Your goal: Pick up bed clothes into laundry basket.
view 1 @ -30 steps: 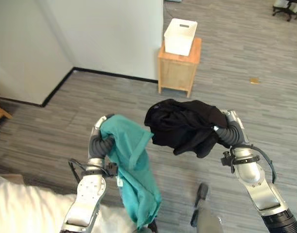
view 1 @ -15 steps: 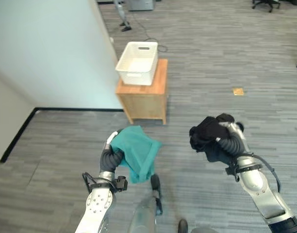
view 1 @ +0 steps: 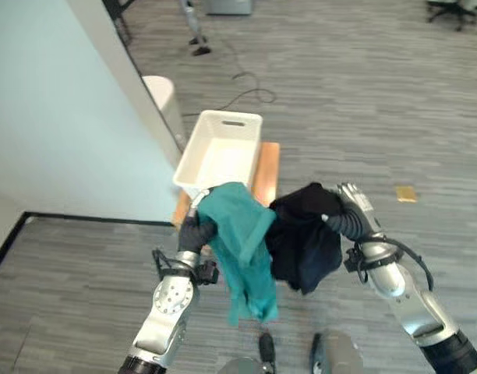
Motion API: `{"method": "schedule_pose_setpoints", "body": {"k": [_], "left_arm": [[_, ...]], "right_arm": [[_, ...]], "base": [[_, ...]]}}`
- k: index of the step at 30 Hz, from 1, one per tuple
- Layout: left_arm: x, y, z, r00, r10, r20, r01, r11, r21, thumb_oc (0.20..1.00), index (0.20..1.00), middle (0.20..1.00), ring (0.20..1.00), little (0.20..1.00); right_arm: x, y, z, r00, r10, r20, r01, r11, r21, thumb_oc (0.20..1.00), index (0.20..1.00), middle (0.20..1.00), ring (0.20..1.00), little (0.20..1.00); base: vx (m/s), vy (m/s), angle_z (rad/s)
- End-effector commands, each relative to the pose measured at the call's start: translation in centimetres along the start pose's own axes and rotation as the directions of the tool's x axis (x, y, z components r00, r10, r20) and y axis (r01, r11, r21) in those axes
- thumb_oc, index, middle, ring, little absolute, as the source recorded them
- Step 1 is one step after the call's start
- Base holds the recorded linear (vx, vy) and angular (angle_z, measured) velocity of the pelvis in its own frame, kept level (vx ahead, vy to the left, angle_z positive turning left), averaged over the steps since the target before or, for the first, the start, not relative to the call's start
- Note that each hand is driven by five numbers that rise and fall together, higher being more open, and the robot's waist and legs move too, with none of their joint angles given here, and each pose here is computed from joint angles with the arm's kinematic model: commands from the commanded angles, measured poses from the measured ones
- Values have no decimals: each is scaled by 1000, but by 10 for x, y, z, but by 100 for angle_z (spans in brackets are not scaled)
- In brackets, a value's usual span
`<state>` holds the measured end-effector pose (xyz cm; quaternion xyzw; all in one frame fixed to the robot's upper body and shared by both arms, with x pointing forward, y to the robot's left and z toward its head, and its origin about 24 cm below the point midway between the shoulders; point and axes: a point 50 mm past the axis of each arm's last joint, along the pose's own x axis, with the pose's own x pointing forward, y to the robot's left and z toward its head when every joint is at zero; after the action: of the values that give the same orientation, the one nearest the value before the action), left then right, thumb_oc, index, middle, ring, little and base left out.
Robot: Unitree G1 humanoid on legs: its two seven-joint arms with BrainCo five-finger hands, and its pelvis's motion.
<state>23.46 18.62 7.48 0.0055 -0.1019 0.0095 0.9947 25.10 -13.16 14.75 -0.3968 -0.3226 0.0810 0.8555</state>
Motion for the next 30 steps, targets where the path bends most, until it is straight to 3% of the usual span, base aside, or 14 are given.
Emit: {"method": "schedule_pose_setpoints", "body": {"k": [1, 7, 12, 18, 24, 30], "left_arm": [[-5, 5, 25, 990, -6, 141, 8, 1000, -20, 200, 200, 200, 200, 200], [-1, 9, 21, 992, 11, 122, -4, 998, -65, 200, 200, 200, 200, 200], [-5, 25, 11, 994, 81, 68, -70, 985, -157, 200, 200, 200, 200, 200], [-8, 34, 4, 998, 59, 19, -55, 986, -158, 200, 200, 200, 200, 200], [-18, 35, -9, 998, -15, -61, 5, 988, -152, 200, 200, 200, 200, 200], [-24, 44, -11, 996, -25, -84, 15, 993, -116, 200, 200, 200, 200, 200]], "right_arm": [[40, -32, 41, 949, -146, 280, 168, 984, -54, 200, 200, 200, 200, 200], [93, -56, 74, 869, -157, 470, 256, 954, -154, 200, 200, 200, 200, 200], [117, -108, 78, 838, -213, 502, 398, 869, -296, 200, 200, 200, 200, 200], [114, -125, 56, 882, -211, 421, 391, 827, -404, 200, 200, 200, 200, 200], [112, -111, 2, 972, -147, 183, 218, 850, -480, 200, 200, 200, 200, 200], [107, -90, -49, 995, -91, -48, 56, 869, -491, 200, 200, 200, 200, 200]], "base": [[636, -193, 155], [334, -203, 123], [181, -272, 79], [4, -82, 109], [9, 30, 56], [22, 11, 14]]}}
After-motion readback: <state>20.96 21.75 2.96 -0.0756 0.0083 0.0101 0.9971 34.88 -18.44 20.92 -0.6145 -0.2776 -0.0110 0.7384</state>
